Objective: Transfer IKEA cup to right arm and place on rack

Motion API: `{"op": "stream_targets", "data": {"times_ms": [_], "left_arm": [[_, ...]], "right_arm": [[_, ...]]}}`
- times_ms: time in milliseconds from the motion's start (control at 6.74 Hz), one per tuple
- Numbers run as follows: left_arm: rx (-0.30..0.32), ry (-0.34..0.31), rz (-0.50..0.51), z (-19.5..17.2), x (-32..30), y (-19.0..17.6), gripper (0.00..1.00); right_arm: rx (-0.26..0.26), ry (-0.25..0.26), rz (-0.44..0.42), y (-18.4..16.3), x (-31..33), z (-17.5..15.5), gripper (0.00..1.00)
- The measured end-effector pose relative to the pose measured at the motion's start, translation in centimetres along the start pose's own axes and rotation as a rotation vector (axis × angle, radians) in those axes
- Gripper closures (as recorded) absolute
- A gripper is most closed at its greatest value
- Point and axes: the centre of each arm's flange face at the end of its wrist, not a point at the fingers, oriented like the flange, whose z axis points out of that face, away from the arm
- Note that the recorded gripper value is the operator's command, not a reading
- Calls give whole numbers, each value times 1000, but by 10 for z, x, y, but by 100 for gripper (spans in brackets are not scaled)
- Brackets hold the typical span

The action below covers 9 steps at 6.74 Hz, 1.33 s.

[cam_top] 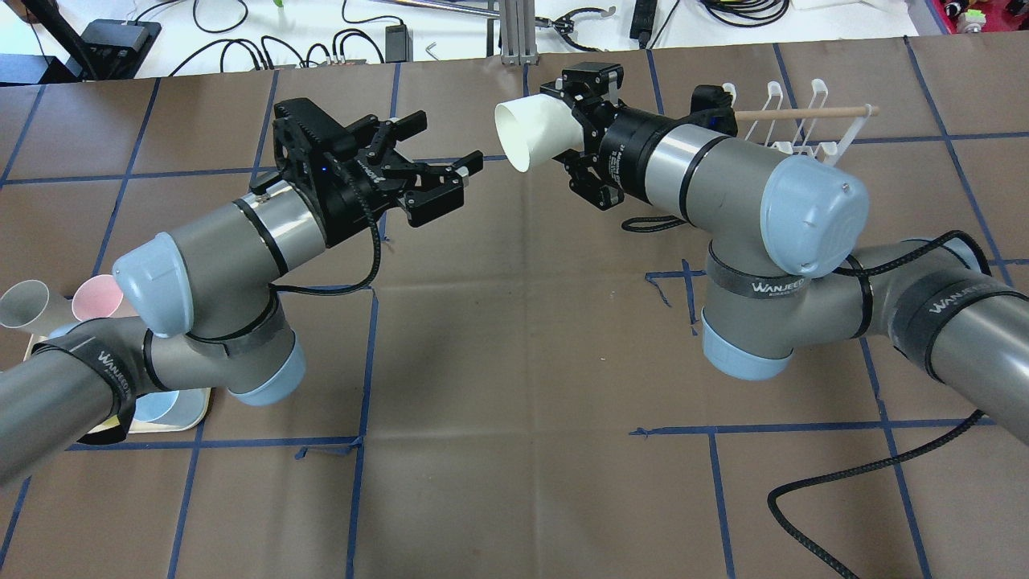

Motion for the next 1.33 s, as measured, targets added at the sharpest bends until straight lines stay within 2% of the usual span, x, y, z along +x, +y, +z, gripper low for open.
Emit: {"op": "stream_targets", "data": {"times_ms": [297,445,593,741,890,1038,1186,1334], "left_arm": [[11,-94,-59,-37,-61,0,2],[-6,-129,-103,-45,-82,0,2],[-42,-176,-150,-46,-100,-4,2],[-96,-240,-199,-43,-120,-13,2],[-164,-296,-253,-37,-139,-20,2],[-259,-360,-304,-27,-149,-22,2],[-376,-420,-334,-11,-145,-21,2],[-517,-481,-347,6,-134,-26,2]], "right_arm": [[82,-12,-250,-43,-10,-9,81],[119,-5,-381,-63,-12,-14,81],[166,9,-505,-86,-12,-21,84],[244,46,-638,-116,-12,-31,89],[318,103,-770,-143,-10,-40,91],[359,157,-875,-163,-5,-42,91],[402,189,-961,-180,-5,-40,91],[462,206,-1068,-196,-13,-35,91]]}}
